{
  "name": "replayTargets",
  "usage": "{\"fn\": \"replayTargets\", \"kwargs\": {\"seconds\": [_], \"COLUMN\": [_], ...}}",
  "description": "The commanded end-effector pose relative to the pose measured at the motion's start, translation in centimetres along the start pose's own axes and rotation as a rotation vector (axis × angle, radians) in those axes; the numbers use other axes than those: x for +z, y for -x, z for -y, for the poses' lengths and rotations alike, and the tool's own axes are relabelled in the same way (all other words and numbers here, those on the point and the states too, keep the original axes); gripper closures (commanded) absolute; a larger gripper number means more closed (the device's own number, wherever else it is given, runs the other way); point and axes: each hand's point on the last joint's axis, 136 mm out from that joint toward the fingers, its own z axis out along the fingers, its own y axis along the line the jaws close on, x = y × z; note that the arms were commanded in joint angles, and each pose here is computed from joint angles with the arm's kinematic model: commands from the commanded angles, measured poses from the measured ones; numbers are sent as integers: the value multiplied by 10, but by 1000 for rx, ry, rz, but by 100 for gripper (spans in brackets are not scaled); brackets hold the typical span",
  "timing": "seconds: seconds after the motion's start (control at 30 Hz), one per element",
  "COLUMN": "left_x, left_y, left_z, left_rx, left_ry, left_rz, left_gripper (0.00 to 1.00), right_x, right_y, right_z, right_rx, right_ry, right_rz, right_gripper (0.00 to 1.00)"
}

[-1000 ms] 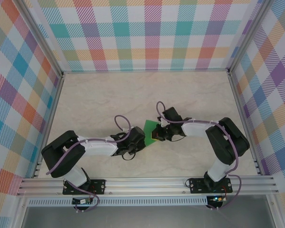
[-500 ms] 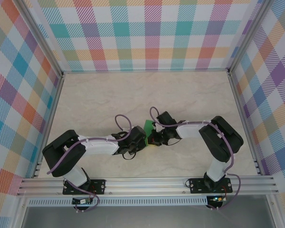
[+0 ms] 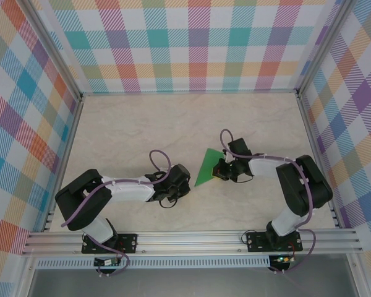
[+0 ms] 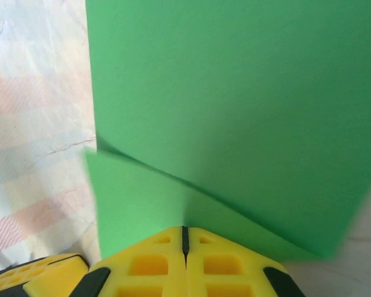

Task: Fold a paper plane with a square sheet of paper (pick it up from the middle)
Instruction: Third fold the triangle at the center of the table.

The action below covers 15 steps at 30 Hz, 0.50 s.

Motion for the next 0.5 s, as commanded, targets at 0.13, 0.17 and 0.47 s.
{"fn": "replayTargets", "kwargs": {"seconds": [0.13, 0.17, 0.47], "left_x": [-9, -12, -38], "left_y": [4, 7, 28], "left_z": [-3, 0, 6], "left_rx": [45, 57, 115], "left_ry": [50, 53, 121], "left_rz": [-8, 2, 74], "left_gripper": [100, 100, 80], "right_x": [-12, -10, 25], "right_y": [4, 3, -7], "right_z": [-15, -19, -36], "right_rx": [-62, -76, -138], "right_ry": [-20, -12, -35], "right_rz": [4, -7, -113], "right_gripper": [100, 100, 98]}}
